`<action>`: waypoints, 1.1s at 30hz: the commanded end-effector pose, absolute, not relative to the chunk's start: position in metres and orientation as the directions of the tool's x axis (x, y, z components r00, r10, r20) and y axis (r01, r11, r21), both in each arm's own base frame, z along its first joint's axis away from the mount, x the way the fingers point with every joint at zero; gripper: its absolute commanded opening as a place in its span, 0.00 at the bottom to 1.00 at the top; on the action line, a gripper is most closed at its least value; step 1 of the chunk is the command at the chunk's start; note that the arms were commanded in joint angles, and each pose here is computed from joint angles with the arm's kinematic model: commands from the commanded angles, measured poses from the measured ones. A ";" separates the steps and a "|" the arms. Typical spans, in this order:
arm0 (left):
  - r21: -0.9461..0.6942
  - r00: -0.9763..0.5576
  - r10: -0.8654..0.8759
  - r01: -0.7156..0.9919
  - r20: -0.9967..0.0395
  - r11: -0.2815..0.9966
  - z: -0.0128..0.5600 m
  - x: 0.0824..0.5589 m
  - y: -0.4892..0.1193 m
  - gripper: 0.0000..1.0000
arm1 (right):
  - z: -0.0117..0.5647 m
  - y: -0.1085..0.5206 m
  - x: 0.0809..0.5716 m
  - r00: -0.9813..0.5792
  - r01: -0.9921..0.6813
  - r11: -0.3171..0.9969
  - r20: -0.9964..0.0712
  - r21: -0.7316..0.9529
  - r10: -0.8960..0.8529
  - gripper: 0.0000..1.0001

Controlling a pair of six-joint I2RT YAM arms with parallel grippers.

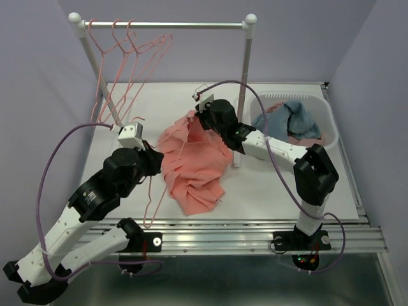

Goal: Remove the skirt from the hanger

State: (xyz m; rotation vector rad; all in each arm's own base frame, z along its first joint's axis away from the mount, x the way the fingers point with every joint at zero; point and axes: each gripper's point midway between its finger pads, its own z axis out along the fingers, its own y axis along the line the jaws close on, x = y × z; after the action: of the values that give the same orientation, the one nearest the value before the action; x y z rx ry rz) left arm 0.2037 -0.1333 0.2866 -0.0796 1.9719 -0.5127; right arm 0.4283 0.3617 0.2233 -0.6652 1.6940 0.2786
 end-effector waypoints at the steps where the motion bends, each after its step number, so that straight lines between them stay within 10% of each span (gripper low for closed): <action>1: -0.391 -0.458 -0.277 0.176 -0.845 0.903 0.295 0.196 -0.129 0.00 | 0.246 0.343 0.471 -0.125 -0.437 0.896 -0.981 -0.083 -0.152 0.01; 20: -0.383 -0.371 -0.371 -0.044 -0.852 0.923 0.286 0.208 -0.092 0.00 | 0.329 0.340 0.385 0.051 -0.577 0.806 -0.990 -0.134 -0.129 0.01; 33: -0.431 -0.350 -0.407 -0.009 -0.844 0.902 0.285 0.208 -0.098 0.00 | 0.569 0.166 0.360 0.301 0.091 0.963 -0.915 -0.252 -0.268 0.01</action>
State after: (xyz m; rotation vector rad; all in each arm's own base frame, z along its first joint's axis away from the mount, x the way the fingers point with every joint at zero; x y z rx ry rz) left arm 0.2023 -0.0948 0.2763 -0.2763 1.9463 -0.3850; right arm 0.3718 0.2423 0.4827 -0.3584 1.3595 0.0367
